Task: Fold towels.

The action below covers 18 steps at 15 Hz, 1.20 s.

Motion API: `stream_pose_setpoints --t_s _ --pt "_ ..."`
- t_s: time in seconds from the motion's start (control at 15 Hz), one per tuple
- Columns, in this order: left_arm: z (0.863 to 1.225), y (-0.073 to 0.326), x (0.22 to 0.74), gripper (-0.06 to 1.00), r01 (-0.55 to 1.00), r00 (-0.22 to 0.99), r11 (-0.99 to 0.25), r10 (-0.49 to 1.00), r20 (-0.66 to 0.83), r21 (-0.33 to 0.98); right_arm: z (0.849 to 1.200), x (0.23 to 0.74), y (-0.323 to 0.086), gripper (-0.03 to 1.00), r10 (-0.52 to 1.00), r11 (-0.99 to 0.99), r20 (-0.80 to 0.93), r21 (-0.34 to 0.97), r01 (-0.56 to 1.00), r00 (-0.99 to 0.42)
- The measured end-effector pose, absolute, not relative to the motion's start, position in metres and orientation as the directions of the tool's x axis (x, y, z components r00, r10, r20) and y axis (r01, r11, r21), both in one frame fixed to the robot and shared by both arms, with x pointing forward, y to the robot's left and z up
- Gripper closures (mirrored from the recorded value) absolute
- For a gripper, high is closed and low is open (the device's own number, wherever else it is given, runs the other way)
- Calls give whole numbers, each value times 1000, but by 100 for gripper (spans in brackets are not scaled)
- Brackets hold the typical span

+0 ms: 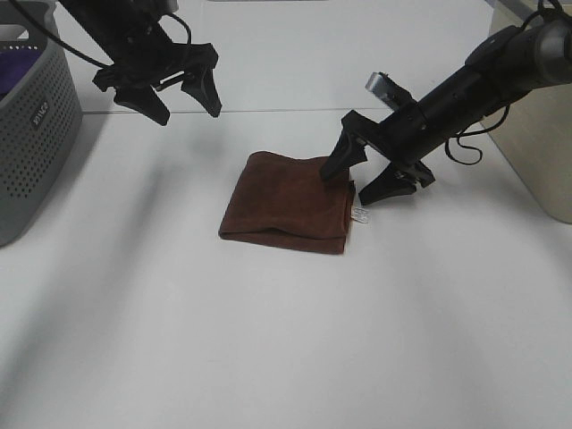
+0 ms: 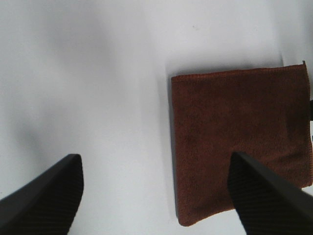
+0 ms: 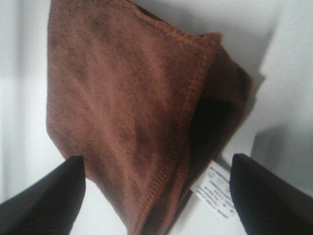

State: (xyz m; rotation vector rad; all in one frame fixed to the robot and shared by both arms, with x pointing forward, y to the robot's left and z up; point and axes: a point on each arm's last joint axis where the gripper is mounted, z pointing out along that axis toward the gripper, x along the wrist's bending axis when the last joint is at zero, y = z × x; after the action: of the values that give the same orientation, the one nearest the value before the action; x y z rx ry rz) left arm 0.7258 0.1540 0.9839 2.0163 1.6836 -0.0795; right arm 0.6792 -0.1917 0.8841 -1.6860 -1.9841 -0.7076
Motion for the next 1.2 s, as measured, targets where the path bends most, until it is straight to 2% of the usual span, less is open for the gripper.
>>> stream_pose_setpoints --t_s 0.2,0.47,0.53,0.6,0.93,1.2 --pt "984 154 726 17 935 230 -104 905 -358 339 915 677 -197 20 802 148 560 150 978 -207" --pt "988 158 718 17 946 247 -155 915 -318 286 985 660 -207 20 850 158 472 195 968 -234" --pt "988 158 718 17 946 247 -155 915 -318 286 985 660 -207 20 850 158 472 195 968 -234" --pt "1019 166 709 17 931 273 -187 928 -255 315 1020 643 -208 20 846 179 468 198 964 -254" --pt "1129 166 663 17 826 345 -206 921 -181 524 1096 602 -221 20 888 175 371 270 947 -270" --pt "1177 188 593 17 792 331 -228 940 -84 566 1136 557 -238 20 942 129 250 342 931 -222"
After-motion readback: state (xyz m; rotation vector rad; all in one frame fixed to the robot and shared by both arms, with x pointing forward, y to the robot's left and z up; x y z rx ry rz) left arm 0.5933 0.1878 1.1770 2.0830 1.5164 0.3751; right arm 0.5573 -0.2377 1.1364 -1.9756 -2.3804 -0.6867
